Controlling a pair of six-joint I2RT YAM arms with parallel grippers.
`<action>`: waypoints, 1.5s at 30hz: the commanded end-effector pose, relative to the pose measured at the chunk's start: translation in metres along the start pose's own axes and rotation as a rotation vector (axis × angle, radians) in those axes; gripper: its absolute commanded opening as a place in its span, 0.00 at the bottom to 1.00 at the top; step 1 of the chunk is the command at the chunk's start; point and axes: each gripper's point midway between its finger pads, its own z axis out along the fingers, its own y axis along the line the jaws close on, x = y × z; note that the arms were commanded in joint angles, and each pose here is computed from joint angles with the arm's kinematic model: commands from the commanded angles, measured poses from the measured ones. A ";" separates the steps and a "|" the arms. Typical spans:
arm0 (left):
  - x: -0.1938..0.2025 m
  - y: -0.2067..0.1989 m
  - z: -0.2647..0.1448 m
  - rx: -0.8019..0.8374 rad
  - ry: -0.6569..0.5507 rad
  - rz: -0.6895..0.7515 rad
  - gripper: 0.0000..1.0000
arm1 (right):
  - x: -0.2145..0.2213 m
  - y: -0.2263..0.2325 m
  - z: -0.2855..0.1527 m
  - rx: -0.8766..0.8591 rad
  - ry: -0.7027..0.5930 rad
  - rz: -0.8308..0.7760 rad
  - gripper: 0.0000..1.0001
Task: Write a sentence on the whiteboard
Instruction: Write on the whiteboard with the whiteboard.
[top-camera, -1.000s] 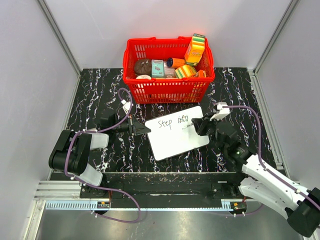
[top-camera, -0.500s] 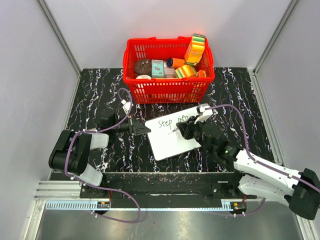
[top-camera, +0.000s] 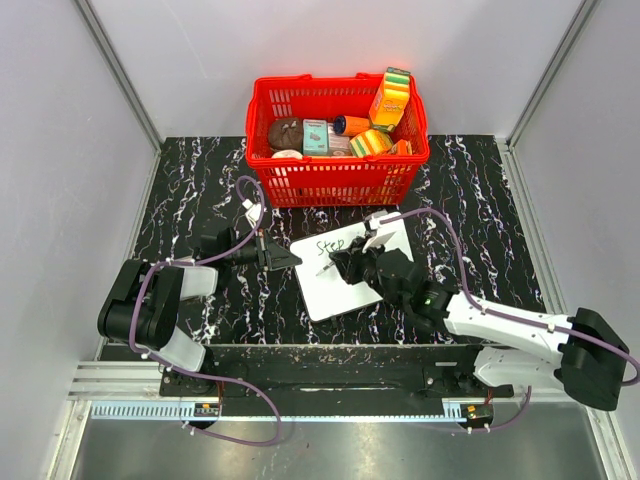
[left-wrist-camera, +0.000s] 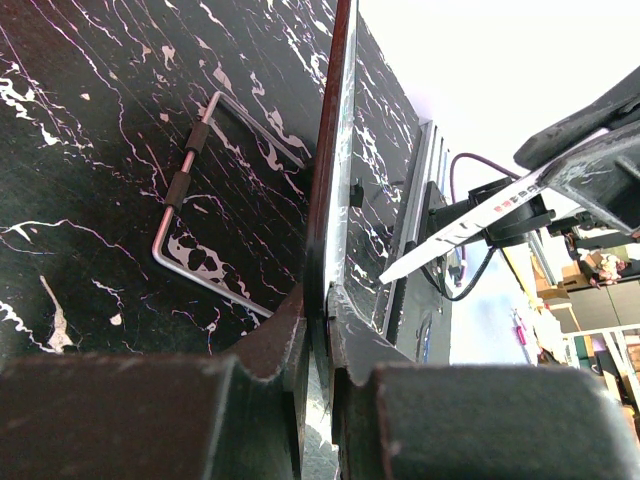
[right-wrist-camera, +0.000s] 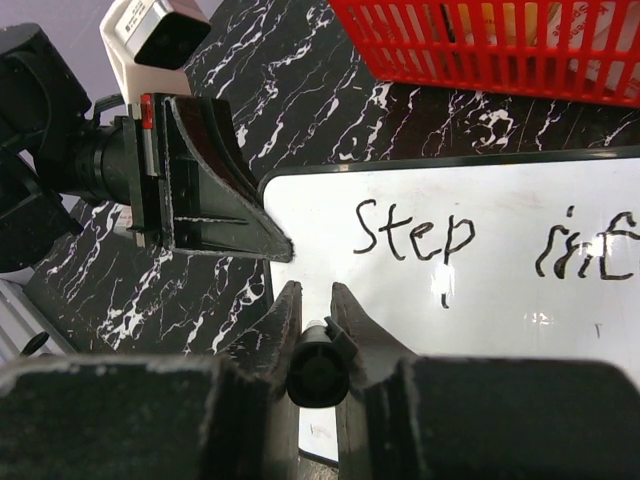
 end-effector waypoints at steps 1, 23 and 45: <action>-0.003 0.005 0.005 -0.003 0.000 0.084 0.00 | -0.028 0.020 0.007 -0.027 -0.090 0.016 0.00; -0.002 0.006 0.005 -0.004 0.002 0.079 0.00 | -0.003 0.008 0.016 0.041 -0.051 0.004 0.00; -0.002 0.005 0.005 -0.004 0.002 0.081 0.00 | -0.017 -0.012 0.001 0.121 -0.102 -0.014 0.00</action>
